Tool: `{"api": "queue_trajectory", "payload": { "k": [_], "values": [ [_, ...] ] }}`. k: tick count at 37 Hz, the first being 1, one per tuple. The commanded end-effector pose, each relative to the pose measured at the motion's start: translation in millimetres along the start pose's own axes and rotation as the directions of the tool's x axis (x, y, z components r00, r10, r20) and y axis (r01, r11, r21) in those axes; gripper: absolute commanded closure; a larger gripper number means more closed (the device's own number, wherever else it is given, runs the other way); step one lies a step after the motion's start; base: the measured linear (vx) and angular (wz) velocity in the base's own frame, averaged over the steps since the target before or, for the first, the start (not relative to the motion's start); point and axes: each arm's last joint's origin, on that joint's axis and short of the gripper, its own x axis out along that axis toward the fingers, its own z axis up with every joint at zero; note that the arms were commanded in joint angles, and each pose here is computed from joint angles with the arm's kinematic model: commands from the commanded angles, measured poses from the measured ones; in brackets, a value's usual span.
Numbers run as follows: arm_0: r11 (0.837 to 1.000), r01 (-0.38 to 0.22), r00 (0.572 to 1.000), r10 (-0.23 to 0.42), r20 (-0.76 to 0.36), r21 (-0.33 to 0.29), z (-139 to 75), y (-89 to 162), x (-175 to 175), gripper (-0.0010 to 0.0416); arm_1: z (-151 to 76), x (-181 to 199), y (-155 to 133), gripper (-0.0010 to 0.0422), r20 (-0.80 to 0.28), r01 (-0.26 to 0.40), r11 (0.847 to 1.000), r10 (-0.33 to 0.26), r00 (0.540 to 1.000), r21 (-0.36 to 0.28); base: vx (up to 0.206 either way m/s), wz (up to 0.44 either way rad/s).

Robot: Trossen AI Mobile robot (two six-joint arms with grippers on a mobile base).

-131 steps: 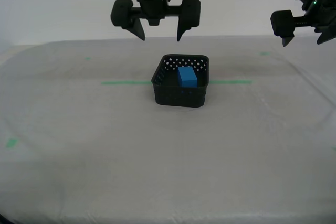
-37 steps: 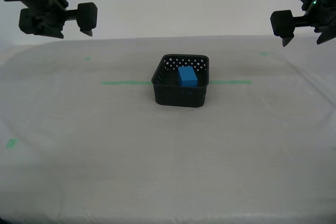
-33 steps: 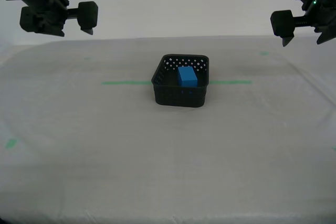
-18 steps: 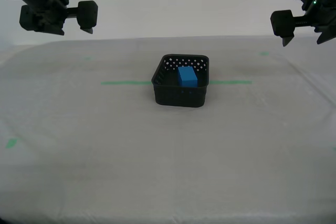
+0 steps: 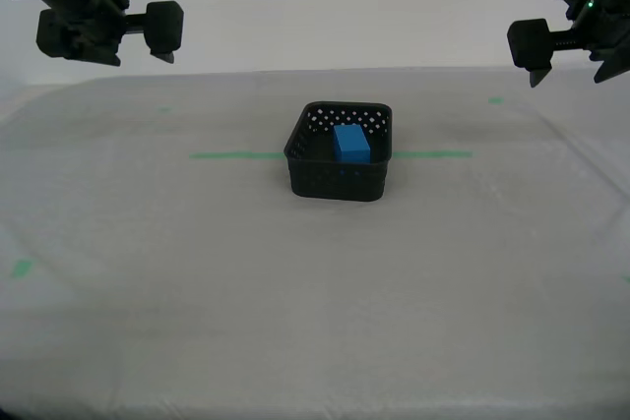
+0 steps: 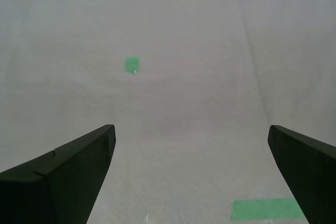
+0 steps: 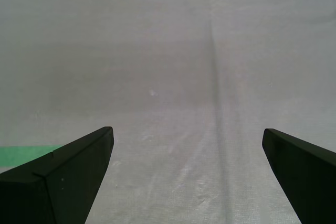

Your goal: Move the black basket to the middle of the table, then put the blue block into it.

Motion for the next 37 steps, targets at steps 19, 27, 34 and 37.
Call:
{"api": "queue_trajectory", "payload": {
  "k": [19,27,34,37],
  "values": [
    [1.0,-0.002,1.0,0.002,0.003,-0.001,0.4,0.0,-0.3,0.0007,0.6,-0.2,-0.1,0.0012,0.004,0.003,1.0,-0.003,1.0,0.001,0.0,0.0],
    [1.0,-0.002,1.0,0.002,0.004,-0.001,0.5,0.1,-0.3,0.0007,0.6,-0.2,-0.2,0.0012,0.004,0.003,1.0,-0.003,1.0,0.001,0.0,0.0],
    [1.0,-0.002,1.0,0.002,0.004,-0.001,0.5,0.1,-0.3,0.0007,0.6,-0.2,-0.2,0.0012,0.004,0.003,1.0,-0.003,1.0,0.002,0.0,0.0],
    [1.0,-0.002,1.0,0.002,0.005,0.0,0.6,0.1,-0.3,0.0007,0.7,-0.3,-0.3,0.0012,0.005,0.003,1.0,-0.003,1.0,0.001,0.0,0.0]
  ]
}}
